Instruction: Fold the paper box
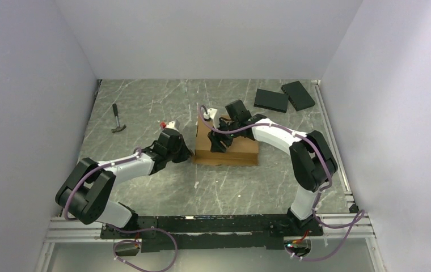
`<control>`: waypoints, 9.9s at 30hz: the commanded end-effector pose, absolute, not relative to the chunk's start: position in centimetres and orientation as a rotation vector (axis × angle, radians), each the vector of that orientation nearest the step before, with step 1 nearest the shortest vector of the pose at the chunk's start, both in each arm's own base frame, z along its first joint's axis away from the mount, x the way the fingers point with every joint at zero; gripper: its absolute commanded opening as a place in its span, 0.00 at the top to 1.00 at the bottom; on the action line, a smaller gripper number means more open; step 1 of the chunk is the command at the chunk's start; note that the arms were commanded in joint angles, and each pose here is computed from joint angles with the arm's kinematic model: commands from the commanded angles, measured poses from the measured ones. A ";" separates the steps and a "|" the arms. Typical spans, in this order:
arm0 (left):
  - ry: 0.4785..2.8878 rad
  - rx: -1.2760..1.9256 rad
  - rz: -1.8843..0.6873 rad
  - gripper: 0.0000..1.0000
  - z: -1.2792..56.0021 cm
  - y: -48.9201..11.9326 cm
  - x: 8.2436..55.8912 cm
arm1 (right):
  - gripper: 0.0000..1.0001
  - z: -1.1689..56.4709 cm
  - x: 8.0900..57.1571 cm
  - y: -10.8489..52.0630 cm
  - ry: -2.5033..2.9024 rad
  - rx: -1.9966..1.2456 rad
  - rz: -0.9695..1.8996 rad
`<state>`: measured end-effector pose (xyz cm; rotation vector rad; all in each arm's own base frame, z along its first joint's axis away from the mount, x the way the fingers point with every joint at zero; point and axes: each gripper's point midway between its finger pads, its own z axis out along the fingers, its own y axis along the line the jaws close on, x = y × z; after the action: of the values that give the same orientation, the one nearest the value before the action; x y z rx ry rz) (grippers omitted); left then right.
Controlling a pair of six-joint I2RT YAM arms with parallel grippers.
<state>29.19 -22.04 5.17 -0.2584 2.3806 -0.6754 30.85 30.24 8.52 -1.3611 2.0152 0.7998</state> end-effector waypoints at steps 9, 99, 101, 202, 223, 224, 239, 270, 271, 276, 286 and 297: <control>2.299 -0.175 -0.666 1.00 5.7 -22.2 29.4 | 0.41 9.0 32.2 30.9 2.029 -1.331 0.755; 2.296 0.142 -0.587 1.00 5.1 -24.4 27.8 | 0.46 5.4 32.1 30.4 2.207 -1.297 0.720; 2.292 0.145 -0.597 1.00 5.1 -24.4 27.7 | 0.46 5.4 32.2 30.4 2.206 -1.297 0.719; 2.331 0.288 -0.587 1.00 6.8 -25.0 29.3 | 0.46 4.7 31.5 30.6 2.241 -1.305 0.742; 2.344 0.399 -0.721 1.00 7.8 -25.9 28.9 | 0.46 4.8 31.4 30.7 2.238 -1.305 0.748; 2.357 0.397 -0.704 1.00 7.5 -25.6 28.8 | 0.46 4.8 31.4 30.7 2.238 -1.306 0.750; 2.402 0.258 -0.641 1.00 8.2 -25.3 30.7 | 0.46 4.8 31.4 30.8 2.239 -1.308 0.750; 2.390 0.144 -0.822 0.68 9.7 -23.6 26.7 | 0.46 4.7 31.4 30.7 2.241 -1.308 0.744; 2.398 0.143 -0.826 0.68 9.4 -23.6 26.6 | 0.46 4.7 31.4 30.7 2.242 -1.307 0.744; 2.420 0.131 -0.820 0.70 8.2 -23.7 26.7 | 0.46 4.7 31.4 30.7 2.242 -1.307 0.744; 2.447 0.108 -0.796 0.82 7.0 -24.1 27.8 | 0.46 4.6 31.4 30.8 2.245 -1.309 0.750; 2.461 0.106 -0.749 0.93 6.5 -23.8 28.4 | 0.46 4.8 31.4 30.8 2.243 -1.307 0.751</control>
<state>26.42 -23.24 4.84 0.1135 2.5348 -0.7468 32.75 31.40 7.95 -1.2806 2.1301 0.7571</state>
